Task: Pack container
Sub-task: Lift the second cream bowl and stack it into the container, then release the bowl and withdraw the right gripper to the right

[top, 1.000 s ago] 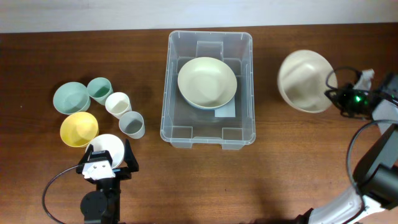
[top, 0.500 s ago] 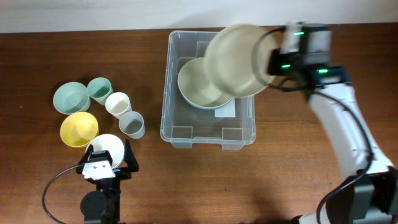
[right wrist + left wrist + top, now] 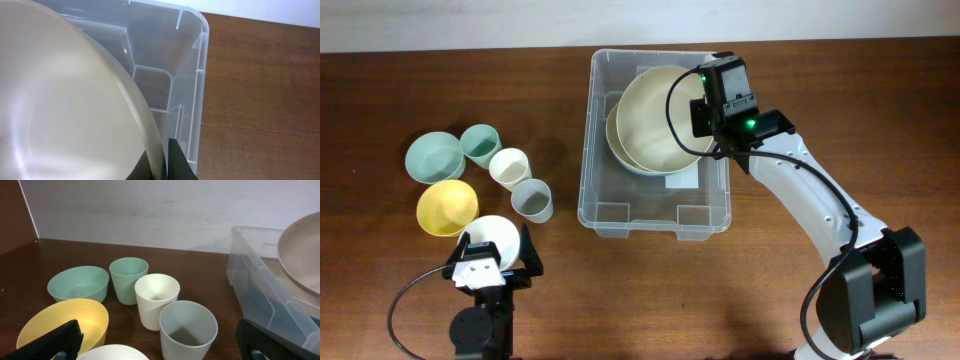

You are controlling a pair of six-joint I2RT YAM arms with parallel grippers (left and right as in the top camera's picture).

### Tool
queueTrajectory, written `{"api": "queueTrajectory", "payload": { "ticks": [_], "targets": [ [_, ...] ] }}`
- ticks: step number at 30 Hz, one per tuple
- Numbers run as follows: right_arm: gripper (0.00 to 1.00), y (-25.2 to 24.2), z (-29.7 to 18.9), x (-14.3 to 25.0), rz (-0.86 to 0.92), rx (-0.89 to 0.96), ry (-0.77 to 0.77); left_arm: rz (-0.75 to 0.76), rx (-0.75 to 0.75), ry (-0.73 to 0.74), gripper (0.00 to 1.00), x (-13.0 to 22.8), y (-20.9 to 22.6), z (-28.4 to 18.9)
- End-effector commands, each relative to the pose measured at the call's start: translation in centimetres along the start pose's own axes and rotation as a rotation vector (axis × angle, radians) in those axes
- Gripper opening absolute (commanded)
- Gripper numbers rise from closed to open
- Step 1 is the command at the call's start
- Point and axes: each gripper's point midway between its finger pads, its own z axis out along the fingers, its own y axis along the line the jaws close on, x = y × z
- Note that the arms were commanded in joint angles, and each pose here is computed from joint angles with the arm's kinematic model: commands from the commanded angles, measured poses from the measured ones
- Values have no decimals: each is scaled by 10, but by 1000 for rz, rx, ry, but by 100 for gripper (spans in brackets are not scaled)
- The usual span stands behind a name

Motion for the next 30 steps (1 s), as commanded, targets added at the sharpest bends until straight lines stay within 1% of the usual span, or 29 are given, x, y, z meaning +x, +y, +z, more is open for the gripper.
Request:
{"api": "queueTrajectory", "payload": {
  "ticks": [1, 8, 9, 10, 11, 12, 14, 15, 16, 19, 25, 28, 30],
  "targets": [
    [4, 5, -5, -10, 15, -30, -32, 19, 7, 0, 100, 2, -1, 0],
    [4, 27, -1, -14, 17, -147, -44, 19, 7, 0, 100, 2, -1, 0],
    [6, 29, 0, -13, 17, -160, -42, 19, 7, 0, 100, 2, -1, 0],
    [21, 30, 2, -12, 16, -160, -39, 19, 7, 0, 100, 2, -1, 0],
    [43, 30, 3, -11, 16, -159, -36, 19, 7, 0, 100, 2, -1, 0],
    [57, 30, 5, -10, 16, -159, -33, 19, 7, 0, 100, 2, -1, 0],
    [81, 31, 5, -10, 15, -163, -32, 19, 7, 0, 100, 2, -1, 0],
    [89, 32, 5, -11, 15, -171, -35, 19, 7, 0, 100, 2, -1, 0],
    [92, 36, 4, -12, 3, -195, -42, 19, 8, 0, 100, 2, -1, 0],
    [92, 48, 1, -16, -44, -261, -61, 19, 7, 0, 100, 2, -1, 0],
    [92, 45, -2, -20, -41, -254, -73, 19, 7, 0, 100, 2, -1, 0],
    [91, 28, -7, -27, 6, -200, -87, 19, 7, 0, 100, 2, -1, 0],
    [92, 2, -12, -29, 78, -130, -84, 19, 7, 0, 100, 2, -1, 0]
  ]
}}
